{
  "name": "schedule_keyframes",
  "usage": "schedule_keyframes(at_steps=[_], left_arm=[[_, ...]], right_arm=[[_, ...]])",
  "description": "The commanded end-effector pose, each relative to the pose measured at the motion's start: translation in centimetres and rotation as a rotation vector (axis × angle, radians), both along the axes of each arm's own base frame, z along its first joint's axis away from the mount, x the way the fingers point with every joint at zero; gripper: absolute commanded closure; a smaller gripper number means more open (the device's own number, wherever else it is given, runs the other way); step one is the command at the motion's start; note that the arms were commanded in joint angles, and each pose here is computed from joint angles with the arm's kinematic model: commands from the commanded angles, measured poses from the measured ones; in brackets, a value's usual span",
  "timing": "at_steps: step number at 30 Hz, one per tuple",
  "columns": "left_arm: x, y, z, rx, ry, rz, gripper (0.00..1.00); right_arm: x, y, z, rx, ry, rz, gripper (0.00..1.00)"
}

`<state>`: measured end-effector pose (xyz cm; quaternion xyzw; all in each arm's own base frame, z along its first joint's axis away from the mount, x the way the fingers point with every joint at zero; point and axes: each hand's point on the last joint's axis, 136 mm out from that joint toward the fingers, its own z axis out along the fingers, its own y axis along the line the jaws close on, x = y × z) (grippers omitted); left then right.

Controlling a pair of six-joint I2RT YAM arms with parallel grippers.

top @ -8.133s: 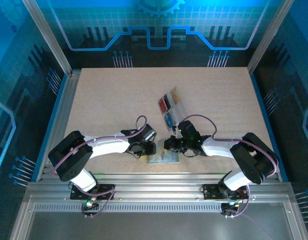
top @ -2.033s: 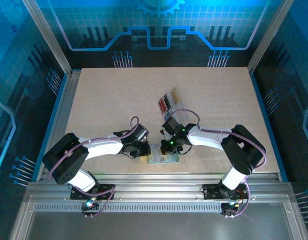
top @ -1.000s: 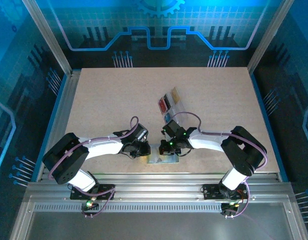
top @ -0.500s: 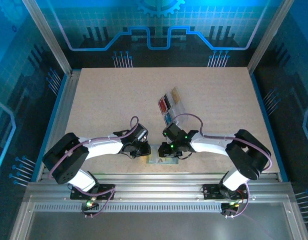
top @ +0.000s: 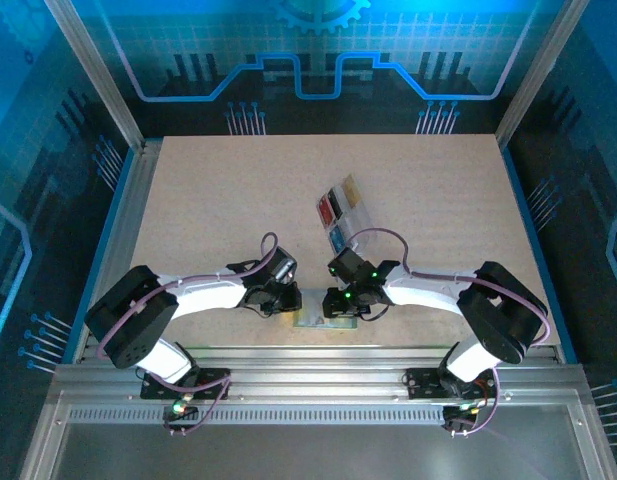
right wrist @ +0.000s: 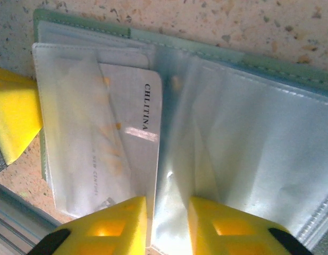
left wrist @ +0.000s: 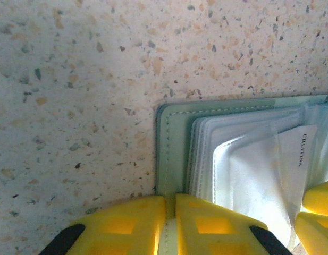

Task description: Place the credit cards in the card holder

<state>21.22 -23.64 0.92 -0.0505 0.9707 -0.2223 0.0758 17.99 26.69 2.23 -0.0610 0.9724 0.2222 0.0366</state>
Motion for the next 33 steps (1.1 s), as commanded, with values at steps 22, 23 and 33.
schedule_keyframes(at_steps=[22, 23, 33], left_arm=[[-2.7, 2.4, -3.8, 0.091, 0.116, 0.024, 0.85], [-2.8, 2.4, -3.8, 0.092, 0.115, 0.024, 0.85], [-2.8, 2.1, -3.6, 0.080, 0.118, 0.018, 0.84]], right_arm=[[-0.1, 3.6, 0.0, 0.034, 0.006, 0.101, 0.88], [-0.1, 3.7, -0.1, 0.036, 0.005, 0.102, 0.87], [-0.2, 2.2, 1.8, -0.015, -0.047, 0.112, 0.81]])
